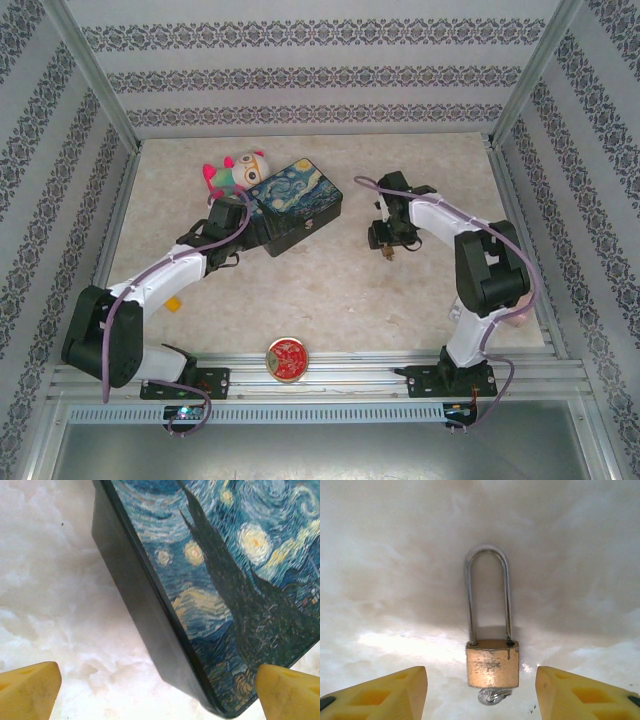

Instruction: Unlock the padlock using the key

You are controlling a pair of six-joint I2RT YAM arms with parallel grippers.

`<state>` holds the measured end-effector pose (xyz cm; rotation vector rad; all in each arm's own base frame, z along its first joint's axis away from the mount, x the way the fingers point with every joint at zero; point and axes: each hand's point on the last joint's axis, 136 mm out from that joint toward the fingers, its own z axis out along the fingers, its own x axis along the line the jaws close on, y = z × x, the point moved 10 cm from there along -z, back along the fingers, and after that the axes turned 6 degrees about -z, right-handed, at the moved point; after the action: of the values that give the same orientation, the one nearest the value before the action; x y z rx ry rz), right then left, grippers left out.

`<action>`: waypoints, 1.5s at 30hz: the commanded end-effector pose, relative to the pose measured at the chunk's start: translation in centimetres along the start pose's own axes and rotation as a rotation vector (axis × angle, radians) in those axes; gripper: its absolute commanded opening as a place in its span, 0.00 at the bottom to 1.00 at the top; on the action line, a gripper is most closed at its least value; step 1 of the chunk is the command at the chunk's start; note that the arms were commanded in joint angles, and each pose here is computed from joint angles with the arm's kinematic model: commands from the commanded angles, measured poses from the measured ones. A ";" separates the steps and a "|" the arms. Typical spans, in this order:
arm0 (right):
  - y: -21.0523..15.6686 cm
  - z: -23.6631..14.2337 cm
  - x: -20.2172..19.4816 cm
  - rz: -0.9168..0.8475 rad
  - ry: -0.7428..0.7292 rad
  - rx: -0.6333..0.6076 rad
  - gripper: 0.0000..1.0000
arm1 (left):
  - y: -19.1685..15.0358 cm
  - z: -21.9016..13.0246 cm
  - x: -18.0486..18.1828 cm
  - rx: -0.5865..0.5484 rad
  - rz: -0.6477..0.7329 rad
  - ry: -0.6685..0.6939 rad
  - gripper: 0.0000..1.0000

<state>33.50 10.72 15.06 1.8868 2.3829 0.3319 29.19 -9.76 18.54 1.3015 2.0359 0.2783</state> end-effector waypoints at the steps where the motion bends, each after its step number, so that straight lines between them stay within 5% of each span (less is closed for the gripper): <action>1: 2.4 -3.9 1.0 -0.002 0.066 -0.137 0.61 | 1.7 0.3 -0.8 -0.030 -0.034 -0.046 0.99; 13: 12.2 -3.6 3.8 -0.014 0.316 -0.317 0.60 | 3.6 2.6 -0.6 -0.001 -0.067 -0.055 0.91; 22: 15.5 -0.9 5.7 -0.020 0.427 -0.313 0.52 | 4.3 4.1 -0.4 0.005 -0.052 -0.037 0.81; 28: 15.1 1.0 6.7 -0.020 0.455 -0.267 0.39 | 4.5 5.6 -0.9 0.039 -0.036 -0.063 0.69; 37: 11.5 0.2 6.4 0.032 0.396 -0.248 0.28 | 5.1 7.3 -2.7 0.103 -0.030 -0.205 0.37; 45: 7.5 -1.8 5.2 0.116 0.309 -0.259 0.28 | 5.4 9.0 -4.4 0.153 -0.013 -0.292 0.35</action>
<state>40.97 16.37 18.19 1.9426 2.2408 0.9355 39.47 -10.68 16.53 1.2799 1.9471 0.0182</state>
